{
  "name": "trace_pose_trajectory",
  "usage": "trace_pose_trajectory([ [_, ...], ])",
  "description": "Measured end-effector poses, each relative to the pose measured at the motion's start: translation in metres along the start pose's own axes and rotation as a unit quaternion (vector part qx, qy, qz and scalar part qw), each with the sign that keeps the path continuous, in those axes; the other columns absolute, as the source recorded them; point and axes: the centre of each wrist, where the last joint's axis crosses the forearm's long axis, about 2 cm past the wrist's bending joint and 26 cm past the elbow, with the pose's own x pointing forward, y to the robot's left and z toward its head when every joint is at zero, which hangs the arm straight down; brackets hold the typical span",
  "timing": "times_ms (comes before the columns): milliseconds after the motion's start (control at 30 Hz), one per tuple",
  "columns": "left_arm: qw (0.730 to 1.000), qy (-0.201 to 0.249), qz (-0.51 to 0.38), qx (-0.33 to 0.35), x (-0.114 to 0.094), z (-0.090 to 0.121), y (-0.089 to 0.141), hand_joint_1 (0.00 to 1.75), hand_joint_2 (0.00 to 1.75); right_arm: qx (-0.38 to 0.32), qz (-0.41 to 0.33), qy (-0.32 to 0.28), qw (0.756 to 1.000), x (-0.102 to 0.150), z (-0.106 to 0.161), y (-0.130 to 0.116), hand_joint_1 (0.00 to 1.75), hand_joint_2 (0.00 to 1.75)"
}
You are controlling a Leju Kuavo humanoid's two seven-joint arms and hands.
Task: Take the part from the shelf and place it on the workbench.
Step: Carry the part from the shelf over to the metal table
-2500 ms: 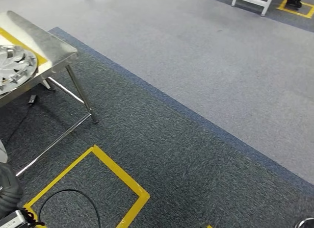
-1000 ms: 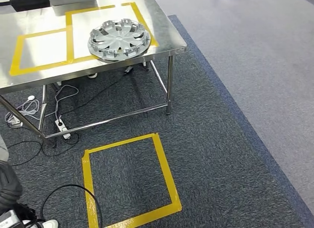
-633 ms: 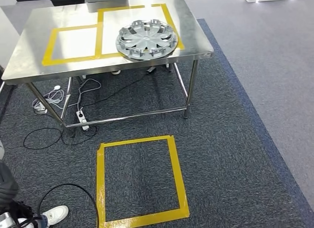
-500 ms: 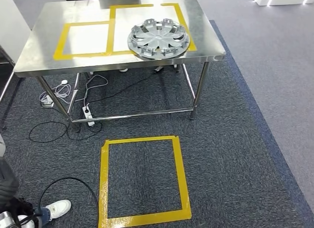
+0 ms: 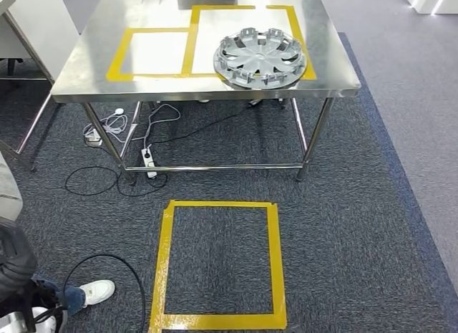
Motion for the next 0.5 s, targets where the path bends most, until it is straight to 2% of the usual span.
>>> trace_pose_trajectory([
  [133,1.000,-0.004,0.006,-0.011,-0.002,-0.001,0.002,1.75,1.75,-0.021,-0.002,0.009,1.000,0.001,0.000,-0.001,0.00,0.00],
  [267,1.000,-0.003,0.006,-0.020,-0.003,0.000,0.004,1.75,1.75,-0.050,-0.037,0.013,0.998,0.000,0.000,-0.003,0.00,0.00],
  [367,1.000,-0.004,0.005,-0.025,-0.003,0.001,0.006,1.75,1.75,-0.091,-0.104,0.014,0.990,0.002,-0.001,-0.008,0.00,0.00],
  [500,1.000,-0.001,0.005,-0.028,-0.002,0.003,0.009,1.75,1.75,-0.164,-0.220,0.018,0.962,0.003,-0.002,-0.023,0.00,0.00],
])
